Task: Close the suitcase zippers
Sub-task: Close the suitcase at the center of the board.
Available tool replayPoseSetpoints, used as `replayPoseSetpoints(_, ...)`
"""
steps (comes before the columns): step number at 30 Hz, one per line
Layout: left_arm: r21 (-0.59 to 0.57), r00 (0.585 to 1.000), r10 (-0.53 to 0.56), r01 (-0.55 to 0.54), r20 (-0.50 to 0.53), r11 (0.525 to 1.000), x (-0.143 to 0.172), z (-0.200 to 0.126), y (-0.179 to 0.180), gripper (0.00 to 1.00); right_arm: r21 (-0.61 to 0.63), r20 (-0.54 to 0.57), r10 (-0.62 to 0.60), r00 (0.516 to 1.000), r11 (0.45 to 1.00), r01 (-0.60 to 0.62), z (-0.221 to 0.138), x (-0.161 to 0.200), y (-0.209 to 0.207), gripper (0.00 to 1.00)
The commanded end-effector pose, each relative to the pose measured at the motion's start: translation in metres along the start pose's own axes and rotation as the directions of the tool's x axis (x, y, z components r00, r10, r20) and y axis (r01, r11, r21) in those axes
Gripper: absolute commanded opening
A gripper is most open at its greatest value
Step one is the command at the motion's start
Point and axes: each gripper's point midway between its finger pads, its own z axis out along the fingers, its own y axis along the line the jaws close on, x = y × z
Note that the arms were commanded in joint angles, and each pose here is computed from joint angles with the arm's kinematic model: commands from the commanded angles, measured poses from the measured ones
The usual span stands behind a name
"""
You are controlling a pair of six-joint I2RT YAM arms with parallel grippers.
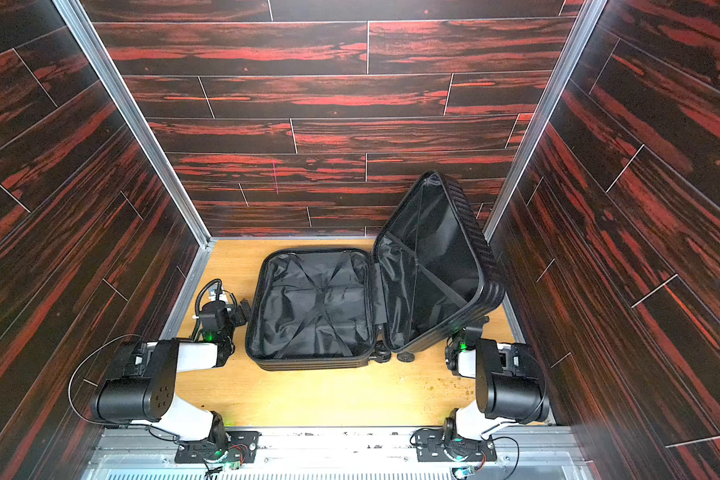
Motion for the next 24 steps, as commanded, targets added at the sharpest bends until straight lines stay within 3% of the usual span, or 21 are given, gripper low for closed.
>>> replayPoseSetpoints(1,0.039,0.999,-0.001,-0.001,0.037,0.999,-0.015,-0.002,-0.009,1.00,-0.011,-0.009,-0.005,1.000,1.000,0.004,0.001,0.004,0.003,0.99)
replayPoseSetpoints(17,0.040,0.999,-0.002,0.001,0.037,0.999,-0.015,-0.002,-0.010,1.00,-0.013,-0.009,-0.004,1.000,1.000,0.004,0.001,0.004,0.003,0.99)
replayPoseSetpoints(24,-0.152,0.990,-0.097,0.112,0.102,0.982,-0.044,-0.032,0.029,1.00,-0.002,0.003,0.000,1.000,1.000,0.000,-0.001,0.002,0.001,0.99)
